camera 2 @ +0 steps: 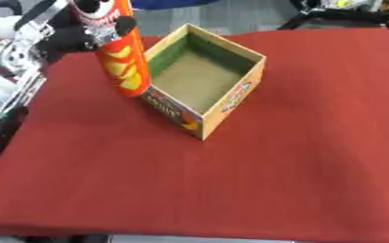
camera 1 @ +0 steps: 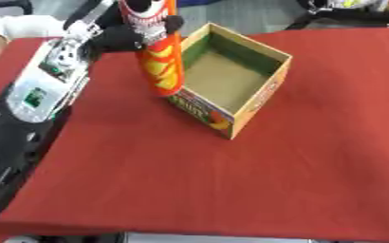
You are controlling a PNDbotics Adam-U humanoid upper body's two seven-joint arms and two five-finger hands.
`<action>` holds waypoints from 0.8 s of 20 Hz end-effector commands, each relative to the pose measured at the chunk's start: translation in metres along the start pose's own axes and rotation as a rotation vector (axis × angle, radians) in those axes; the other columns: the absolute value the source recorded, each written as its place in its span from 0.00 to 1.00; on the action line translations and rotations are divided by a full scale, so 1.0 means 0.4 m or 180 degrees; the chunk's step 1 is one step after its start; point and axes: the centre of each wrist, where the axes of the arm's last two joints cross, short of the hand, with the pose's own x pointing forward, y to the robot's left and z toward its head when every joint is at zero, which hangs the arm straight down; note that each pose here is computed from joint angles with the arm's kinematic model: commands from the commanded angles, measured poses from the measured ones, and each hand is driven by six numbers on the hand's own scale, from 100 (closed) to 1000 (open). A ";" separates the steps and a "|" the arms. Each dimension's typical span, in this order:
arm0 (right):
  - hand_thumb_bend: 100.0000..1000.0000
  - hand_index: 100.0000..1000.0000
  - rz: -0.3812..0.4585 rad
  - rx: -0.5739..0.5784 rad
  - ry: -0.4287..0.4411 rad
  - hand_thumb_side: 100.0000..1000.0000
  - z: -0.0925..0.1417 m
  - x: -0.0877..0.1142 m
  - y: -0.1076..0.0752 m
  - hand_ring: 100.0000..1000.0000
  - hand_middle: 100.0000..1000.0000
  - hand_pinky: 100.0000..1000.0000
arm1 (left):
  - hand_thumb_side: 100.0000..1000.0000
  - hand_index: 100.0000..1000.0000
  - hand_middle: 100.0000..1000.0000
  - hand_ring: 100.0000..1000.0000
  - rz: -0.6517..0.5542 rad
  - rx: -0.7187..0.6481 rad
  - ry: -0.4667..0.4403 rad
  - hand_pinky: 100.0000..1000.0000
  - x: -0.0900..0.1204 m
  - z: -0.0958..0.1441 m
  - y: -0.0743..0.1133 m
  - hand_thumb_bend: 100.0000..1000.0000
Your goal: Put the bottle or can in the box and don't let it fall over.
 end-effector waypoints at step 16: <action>0.00 0.86 -0.0064 0.0166 -0.0255 0.91 -0.038 0.070 0.047 0.74 0.81 0.86 | 0.31 0.63 0.47 0.68 0.0044 0.0485 -0.0155 0.79 -0.024 -0.133 -0.025 0.31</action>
